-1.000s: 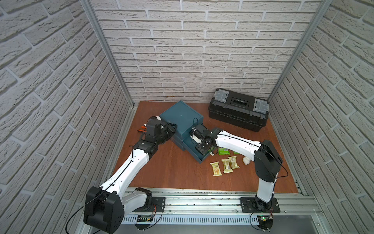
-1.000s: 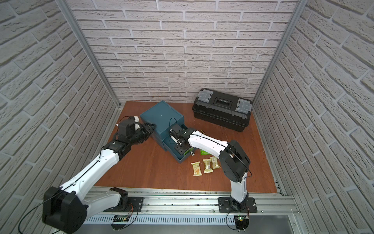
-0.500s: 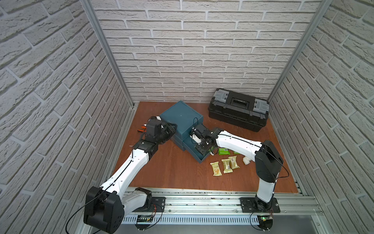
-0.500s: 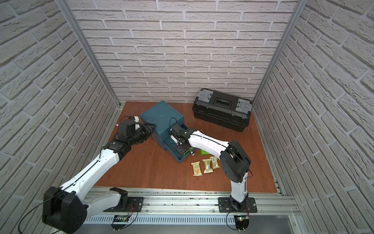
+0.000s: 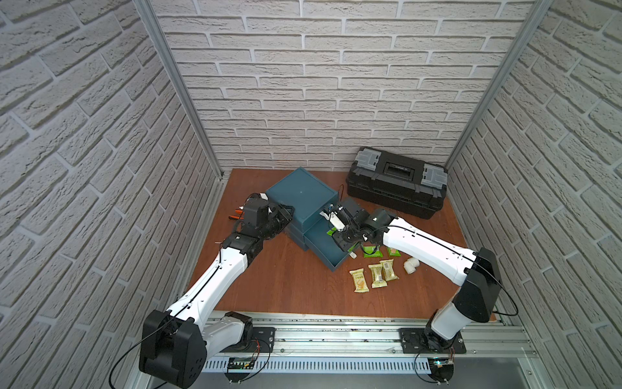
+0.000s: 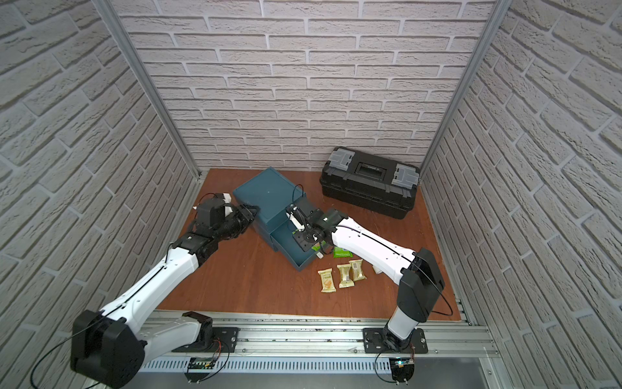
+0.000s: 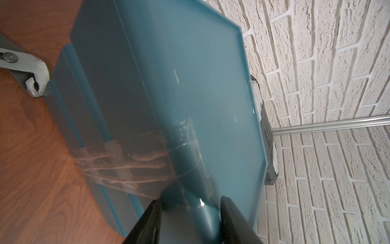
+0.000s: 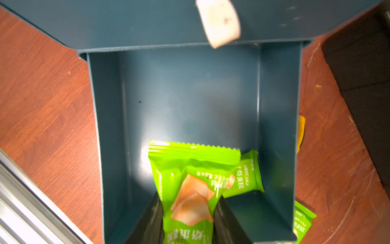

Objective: Take the cookies out of the drawer
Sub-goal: Pick up the cookie from the drawer, then place the cookie at the center of the board.

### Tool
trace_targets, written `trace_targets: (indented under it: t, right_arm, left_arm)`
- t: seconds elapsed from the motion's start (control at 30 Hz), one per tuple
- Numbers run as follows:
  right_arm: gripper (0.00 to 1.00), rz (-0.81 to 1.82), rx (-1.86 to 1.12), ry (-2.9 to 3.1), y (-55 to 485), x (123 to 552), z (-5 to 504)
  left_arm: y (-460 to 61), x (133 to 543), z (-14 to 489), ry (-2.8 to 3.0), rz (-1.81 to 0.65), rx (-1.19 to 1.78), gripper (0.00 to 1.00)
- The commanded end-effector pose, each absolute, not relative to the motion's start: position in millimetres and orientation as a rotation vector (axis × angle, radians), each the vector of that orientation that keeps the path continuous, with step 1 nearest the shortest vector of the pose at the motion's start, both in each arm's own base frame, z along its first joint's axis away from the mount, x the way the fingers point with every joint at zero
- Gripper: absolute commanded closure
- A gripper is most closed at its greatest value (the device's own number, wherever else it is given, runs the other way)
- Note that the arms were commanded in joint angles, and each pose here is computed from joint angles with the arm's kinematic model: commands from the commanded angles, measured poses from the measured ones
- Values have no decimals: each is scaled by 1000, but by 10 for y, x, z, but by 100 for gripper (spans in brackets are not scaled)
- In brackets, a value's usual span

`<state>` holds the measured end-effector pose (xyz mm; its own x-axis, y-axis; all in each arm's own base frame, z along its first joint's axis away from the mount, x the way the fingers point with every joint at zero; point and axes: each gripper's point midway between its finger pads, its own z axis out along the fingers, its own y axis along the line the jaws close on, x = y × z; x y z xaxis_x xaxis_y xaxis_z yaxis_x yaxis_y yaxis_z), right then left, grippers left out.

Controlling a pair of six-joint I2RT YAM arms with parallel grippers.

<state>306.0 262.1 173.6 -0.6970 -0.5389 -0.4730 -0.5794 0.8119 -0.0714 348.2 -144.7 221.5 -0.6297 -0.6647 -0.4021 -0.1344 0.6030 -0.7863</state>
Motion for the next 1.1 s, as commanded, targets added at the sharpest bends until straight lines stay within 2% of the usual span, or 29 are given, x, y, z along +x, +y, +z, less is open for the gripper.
trace_targets:
  t: [0.0, 0.3, 0.6, 0.83, 1.07]
  right_arm:
    - [67, 84, -707, 2542, 2361, 3002, 1836]
    - [68, 65, -380, 2652, 1402, 2940, 1720]
    - [67, -37, -146, 2783, 516, 2938, 1254]
    - [67, -48, -33, 2825, 143, 3156, 935]
    - [66, -12, -11, 2862, 7, 3425, 676]
  left_arm:
    - [-1331, 3331, 1780, 2270, -852, -676, 52]
    - [-1348, 3351, 1781, 2273, -858, -668, 52]
    - [-1353, 3366, 1775, 2286, -852, -657, 52]
    - [-1366, 3368, 1770, 2291, -858, -655, 52]
    - [-1348, 3352, 1767, 2292, -848, -657, 52]
